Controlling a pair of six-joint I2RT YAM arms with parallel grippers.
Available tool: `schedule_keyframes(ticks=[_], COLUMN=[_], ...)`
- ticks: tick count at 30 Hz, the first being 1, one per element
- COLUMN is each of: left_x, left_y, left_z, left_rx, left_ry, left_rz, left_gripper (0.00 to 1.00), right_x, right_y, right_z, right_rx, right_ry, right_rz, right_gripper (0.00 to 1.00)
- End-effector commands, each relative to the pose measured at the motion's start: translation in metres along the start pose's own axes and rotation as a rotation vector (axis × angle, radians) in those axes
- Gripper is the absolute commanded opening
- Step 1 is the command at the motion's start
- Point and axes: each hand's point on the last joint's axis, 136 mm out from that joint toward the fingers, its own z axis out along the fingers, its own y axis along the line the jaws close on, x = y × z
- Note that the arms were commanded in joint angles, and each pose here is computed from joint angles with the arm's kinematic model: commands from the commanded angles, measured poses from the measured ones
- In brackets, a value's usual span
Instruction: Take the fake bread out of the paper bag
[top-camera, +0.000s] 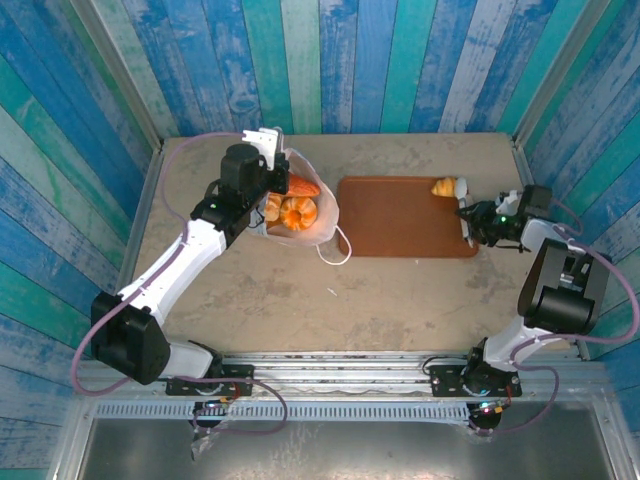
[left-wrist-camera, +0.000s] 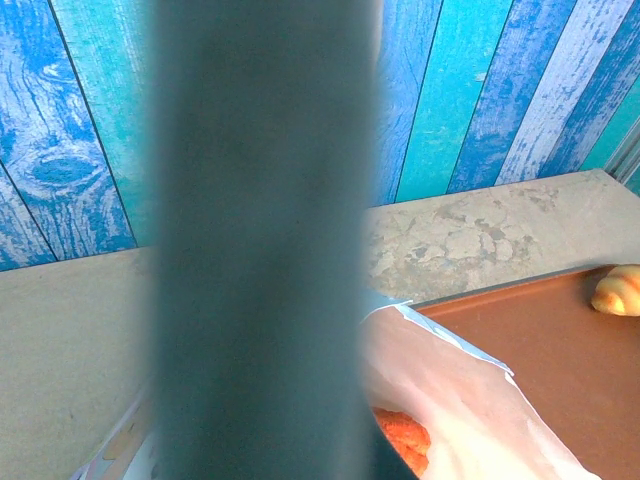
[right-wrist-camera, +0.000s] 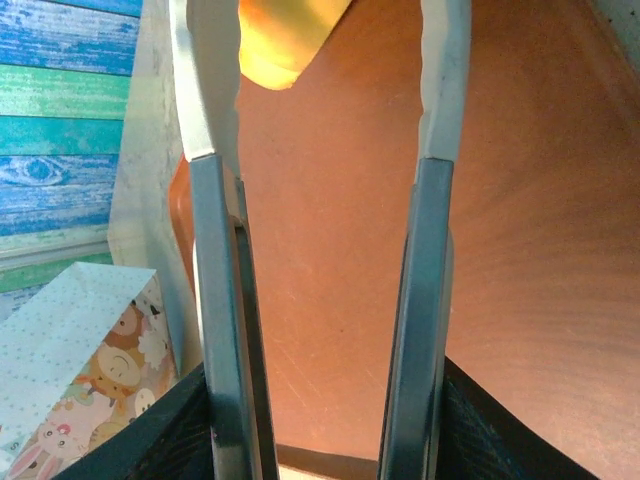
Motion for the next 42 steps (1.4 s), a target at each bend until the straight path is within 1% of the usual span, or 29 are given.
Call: schedule_keyframes(ticks=[1,7,12,20,26,31,34,37,42], left_x=[-0.04,-0.041,-0.04,-0.04,-0.04,-0.038,-0.037,-0.034,-0.03], left_y=[-0.005,-0.005,-0.004,-0.004,-0.004,-0.004,-0.004,-0.004,-0.004], left_z=[-0.013,-0.017,-0.018,-0.02,-0.022,-0.022,-0.022,-0.021,-0.019], left_rx=[0.024,0.023,0.018,0.017,0.016,0.018,0.02,0.019,0.024], left_ry=[-0.113,-0.12,-0.12,-0.124,-0.126,-0.124,-0.118,-0.114,-0.102], left_rz=[-0.009,-0.01,-0.01,-0.009,-0.007,0.001,0.002,-0.001,-0.005], left_gripper=[0.0,0.0,0.0,0.0,0.0,0.0,0.0,0.0,0.0], right_x=[0.001,0.005,0.007,0.008,0.015,0.038,0.058,0.082,0.125], right_y=[0.005,0.005,0.008,0.008,0.018,0.041,0.064,0.093,0.145], right_z=[-0.013,-0.024,-0.033,-0.052,-0.06,-0.07,-0.075,-0.082,-0.098], right_rx=[-0.004,0.004,0.021,0.092,0.074,0.017,-0.014,-0.038,-0.035], right_ry=[-0.018,-0.029,-0.039,-0.078,-0.065,-0.027,0.002,0.025,0.051], right_rz=[-0.03,-0.031,-0.042,-0.07,-0.099,-0.149,-0.208,-0.293,-0.508], right_gripper=[0.5,0.51,0.49,0.5,0.47,0.47,0.46,0.45,0.45])
